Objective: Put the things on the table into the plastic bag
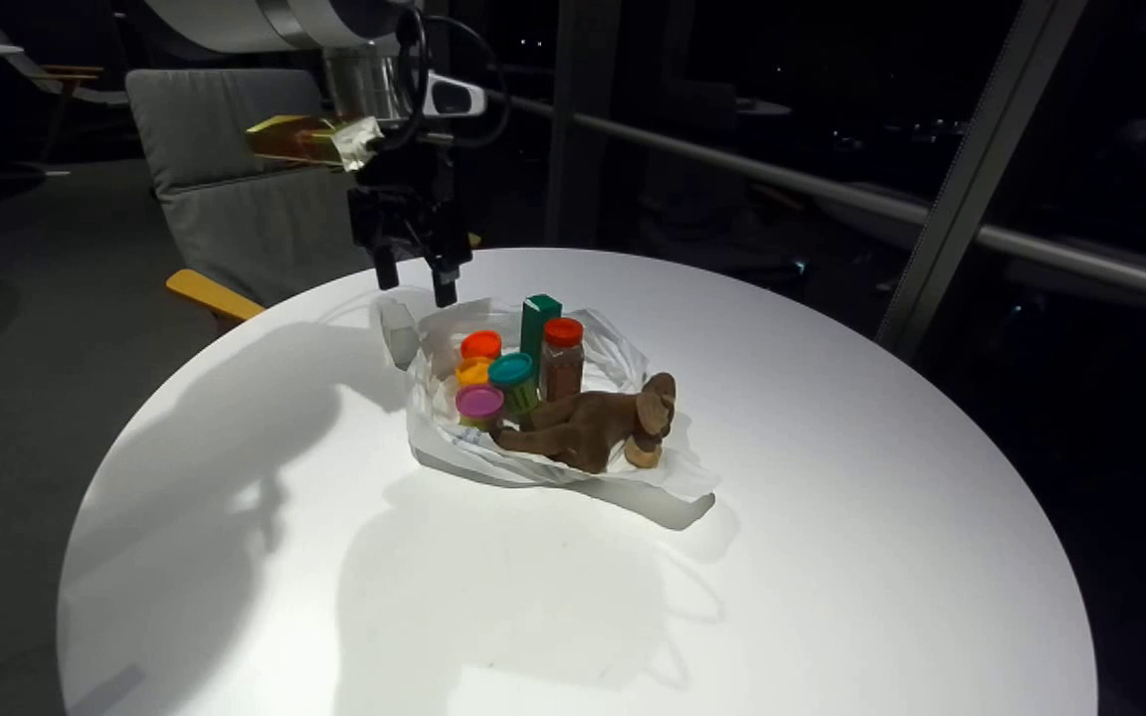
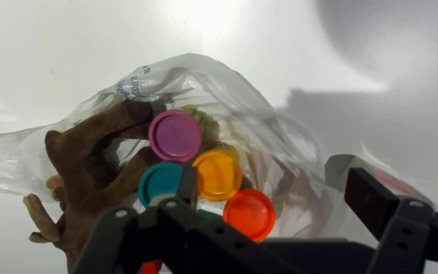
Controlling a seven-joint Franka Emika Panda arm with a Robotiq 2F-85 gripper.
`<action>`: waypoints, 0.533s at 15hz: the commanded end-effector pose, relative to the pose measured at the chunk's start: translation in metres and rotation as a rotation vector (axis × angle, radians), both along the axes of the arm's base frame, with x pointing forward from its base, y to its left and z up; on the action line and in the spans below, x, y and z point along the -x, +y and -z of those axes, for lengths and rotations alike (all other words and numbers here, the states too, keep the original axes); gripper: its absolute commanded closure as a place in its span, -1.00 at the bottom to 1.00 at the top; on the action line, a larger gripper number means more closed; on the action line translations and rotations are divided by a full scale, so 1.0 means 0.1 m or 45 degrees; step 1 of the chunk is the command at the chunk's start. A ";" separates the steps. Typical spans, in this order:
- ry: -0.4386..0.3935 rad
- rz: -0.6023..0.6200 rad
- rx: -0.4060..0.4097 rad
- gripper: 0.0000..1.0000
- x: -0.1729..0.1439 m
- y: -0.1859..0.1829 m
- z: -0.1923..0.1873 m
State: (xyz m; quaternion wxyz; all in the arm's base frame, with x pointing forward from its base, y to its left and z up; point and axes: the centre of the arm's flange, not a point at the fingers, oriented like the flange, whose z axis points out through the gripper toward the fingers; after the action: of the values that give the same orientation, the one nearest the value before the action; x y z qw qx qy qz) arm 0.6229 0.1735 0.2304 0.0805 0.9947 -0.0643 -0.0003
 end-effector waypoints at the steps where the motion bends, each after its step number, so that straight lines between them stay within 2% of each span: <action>1: 0.123 -0.210 0.091 -1.00 -0.07 0.38 0.12; 4: 0.192 -0.399 0.139 -1.00 -0.10 0.68 0.27; 8: 0.191 -0.671 0.174 -1.00 -0.15 1.05 0.44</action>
State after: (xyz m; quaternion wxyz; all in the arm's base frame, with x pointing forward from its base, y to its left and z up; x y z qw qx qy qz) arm 0.6150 0.2519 0.1914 0.1329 0.9806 0.1325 -0.0557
